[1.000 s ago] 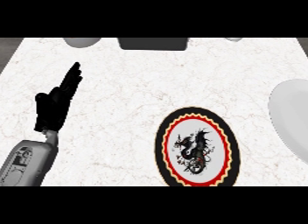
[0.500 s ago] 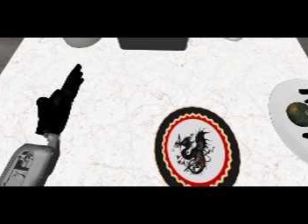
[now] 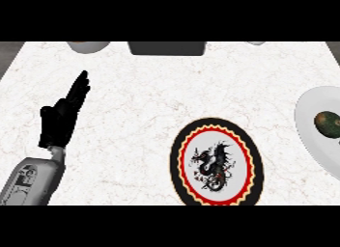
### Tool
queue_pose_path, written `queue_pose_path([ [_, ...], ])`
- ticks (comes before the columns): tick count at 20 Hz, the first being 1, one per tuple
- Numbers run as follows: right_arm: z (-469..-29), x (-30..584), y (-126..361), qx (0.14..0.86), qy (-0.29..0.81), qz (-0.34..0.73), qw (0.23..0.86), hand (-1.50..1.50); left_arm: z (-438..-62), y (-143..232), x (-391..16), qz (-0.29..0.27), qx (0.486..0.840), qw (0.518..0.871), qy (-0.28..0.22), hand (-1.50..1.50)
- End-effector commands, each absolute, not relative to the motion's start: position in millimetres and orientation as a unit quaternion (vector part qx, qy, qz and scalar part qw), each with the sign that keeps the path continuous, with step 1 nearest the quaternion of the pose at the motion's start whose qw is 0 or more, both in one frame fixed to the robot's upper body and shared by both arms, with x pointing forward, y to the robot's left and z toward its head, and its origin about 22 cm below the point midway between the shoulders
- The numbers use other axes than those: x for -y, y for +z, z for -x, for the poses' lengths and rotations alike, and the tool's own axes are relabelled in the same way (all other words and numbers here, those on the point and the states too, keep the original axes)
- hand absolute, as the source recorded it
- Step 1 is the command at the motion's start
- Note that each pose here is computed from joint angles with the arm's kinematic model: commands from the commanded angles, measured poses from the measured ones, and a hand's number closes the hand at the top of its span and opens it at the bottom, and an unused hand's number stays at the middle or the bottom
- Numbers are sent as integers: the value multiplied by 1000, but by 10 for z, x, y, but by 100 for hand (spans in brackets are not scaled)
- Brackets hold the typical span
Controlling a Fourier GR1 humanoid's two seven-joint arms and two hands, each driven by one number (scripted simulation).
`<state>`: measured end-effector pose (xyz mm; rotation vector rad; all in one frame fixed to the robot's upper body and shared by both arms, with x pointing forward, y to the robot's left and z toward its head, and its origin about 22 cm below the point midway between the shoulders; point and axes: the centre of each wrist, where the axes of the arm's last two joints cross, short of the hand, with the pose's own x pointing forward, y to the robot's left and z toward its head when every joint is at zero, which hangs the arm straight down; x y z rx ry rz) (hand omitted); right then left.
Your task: Pick the squash from the plate and place it in the plate
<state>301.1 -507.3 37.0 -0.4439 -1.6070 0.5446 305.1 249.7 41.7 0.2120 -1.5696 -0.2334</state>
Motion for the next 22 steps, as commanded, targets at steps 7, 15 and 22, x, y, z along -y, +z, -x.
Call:
queue_pose_path([
  [7, -2365, 5881, 923, 733, 43, 207, 646, -150, -3103, 528, -2599, -92, 703, 698, -100, 0],
  [15, -1849, 6205, 1102, 722, 41, 214, 657, -150, -2949, 297, -2478, -88, 703, 698, -106, 0],
  [22, -1727, 6258, 1124, 717, 55, 219, 659, -150, -3037, 394, -2493, -83, 707, 694, -104, 0],
])
